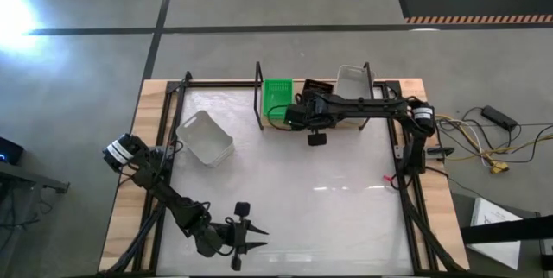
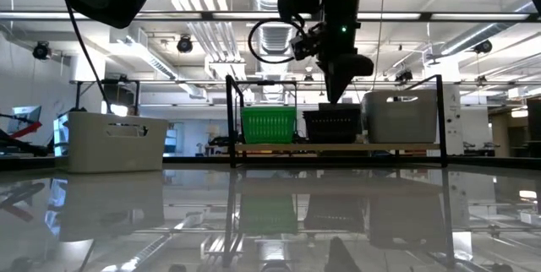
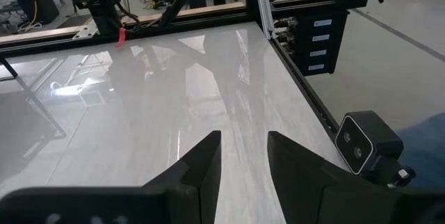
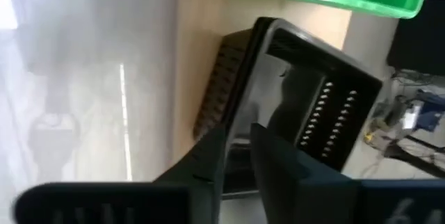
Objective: Stack baskets on shelf by color
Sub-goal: Stack the black bin on top of the other black bin on the shelf
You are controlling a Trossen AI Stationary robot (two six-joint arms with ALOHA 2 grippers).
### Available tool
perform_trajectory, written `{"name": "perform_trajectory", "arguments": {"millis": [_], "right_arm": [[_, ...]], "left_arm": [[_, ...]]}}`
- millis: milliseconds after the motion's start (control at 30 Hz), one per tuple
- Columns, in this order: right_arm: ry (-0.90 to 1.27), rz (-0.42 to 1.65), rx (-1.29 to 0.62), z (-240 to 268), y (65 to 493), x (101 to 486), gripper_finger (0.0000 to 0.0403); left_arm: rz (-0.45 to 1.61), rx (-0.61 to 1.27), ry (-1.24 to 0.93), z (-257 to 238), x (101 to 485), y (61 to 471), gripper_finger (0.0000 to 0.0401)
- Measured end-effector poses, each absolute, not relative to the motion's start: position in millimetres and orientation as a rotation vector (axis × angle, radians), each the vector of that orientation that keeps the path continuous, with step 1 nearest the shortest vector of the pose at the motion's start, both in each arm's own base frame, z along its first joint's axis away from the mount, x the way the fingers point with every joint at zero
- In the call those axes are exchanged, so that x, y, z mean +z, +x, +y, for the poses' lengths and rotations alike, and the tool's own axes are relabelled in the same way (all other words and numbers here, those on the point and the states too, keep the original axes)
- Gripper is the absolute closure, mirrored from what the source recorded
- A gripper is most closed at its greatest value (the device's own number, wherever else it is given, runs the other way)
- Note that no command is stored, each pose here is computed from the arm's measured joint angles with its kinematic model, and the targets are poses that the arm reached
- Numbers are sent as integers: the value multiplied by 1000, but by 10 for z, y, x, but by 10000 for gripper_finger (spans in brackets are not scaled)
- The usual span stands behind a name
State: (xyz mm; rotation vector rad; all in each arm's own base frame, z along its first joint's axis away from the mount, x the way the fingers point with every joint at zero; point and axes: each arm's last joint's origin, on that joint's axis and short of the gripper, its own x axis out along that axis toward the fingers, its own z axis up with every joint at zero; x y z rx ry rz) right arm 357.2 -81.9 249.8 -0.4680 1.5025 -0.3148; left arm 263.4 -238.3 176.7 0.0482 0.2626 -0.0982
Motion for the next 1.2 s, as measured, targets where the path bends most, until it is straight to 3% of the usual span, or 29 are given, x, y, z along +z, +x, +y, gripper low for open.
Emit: {"name": "perform_trajectory", "arguments": {"millis": [300,500,700,1067,1200], "right_arm": [[-217,1421,-335,-903,3526,2575,250],[-20,1343,-349,-1208,3531,2530,232],[-3,1336,-324,-1312,3560,2452,261],[-130,1361,-212,-1221,3619,2403,382],[-203,1365,-147,-1134,3640,2415,388]], "left_arm": [[262,-98,48,-2382,1767,2635,299],[262,-97,48,-2381,1767,2636,299],[262,-97,48,-2381,1767,2636,299],[263,-97,48,-2381,1767,2635,299],[262,-97,48,-2381,1767,2636,299]]}}
